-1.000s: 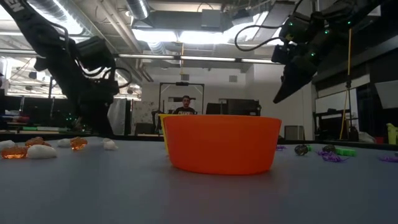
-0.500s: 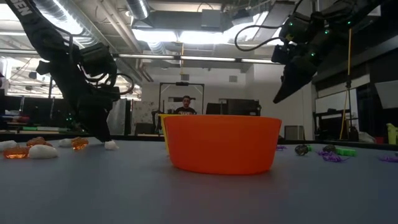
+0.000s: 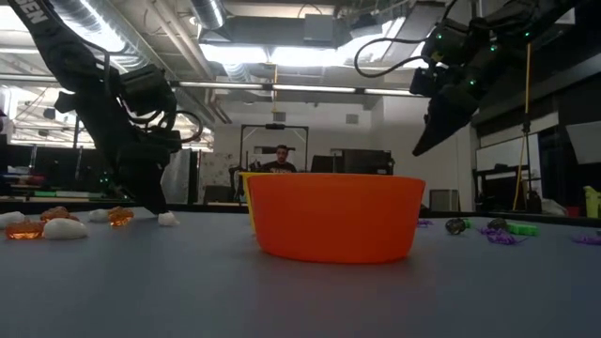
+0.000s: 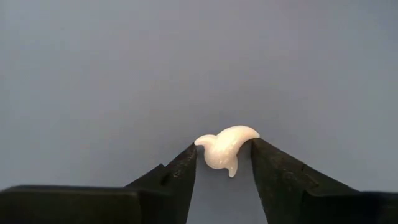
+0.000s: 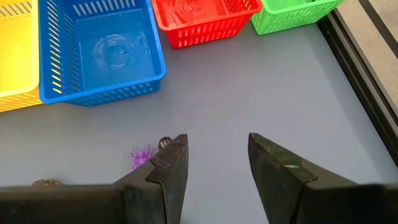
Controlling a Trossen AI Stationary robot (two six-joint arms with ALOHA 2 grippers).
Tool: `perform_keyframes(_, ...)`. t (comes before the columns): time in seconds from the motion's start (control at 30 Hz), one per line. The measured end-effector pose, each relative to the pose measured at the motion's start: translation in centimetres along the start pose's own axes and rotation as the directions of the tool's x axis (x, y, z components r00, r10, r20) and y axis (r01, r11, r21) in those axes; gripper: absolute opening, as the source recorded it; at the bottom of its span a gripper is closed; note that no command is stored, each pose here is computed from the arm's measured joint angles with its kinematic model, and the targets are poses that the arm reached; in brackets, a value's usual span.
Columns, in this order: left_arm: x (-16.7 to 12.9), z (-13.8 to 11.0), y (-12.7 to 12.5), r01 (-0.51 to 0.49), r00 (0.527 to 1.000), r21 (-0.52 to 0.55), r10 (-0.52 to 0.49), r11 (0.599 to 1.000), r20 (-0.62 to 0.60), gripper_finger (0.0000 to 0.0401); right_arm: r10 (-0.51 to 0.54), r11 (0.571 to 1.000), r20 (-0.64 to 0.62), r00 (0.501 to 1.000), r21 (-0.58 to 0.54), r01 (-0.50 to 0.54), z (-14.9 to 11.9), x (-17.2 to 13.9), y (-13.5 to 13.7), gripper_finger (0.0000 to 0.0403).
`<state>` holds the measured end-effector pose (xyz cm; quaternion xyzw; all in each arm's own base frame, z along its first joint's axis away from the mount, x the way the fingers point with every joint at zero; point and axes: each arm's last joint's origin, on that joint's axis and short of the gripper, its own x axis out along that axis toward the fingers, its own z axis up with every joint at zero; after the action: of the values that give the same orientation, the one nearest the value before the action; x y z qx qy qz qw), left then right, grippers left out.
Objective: Sort Halloween decoration
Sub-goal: Put the white ghost toy into the red bin
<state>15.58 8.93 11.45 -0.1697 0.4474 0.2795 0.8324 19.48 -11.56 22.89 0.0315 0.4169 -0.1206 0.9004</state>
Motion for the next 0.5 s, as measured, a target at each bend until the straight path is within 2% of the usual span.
perform_keyframes(0.5,0.02,-0.03,0.00,0.000,1.000,0.000,0.000,1.000,-0.001,0.0100,0.000,1.000,-0.001,1.000,0.000,0.000,-0.01,0.01,0.00,0.0166)
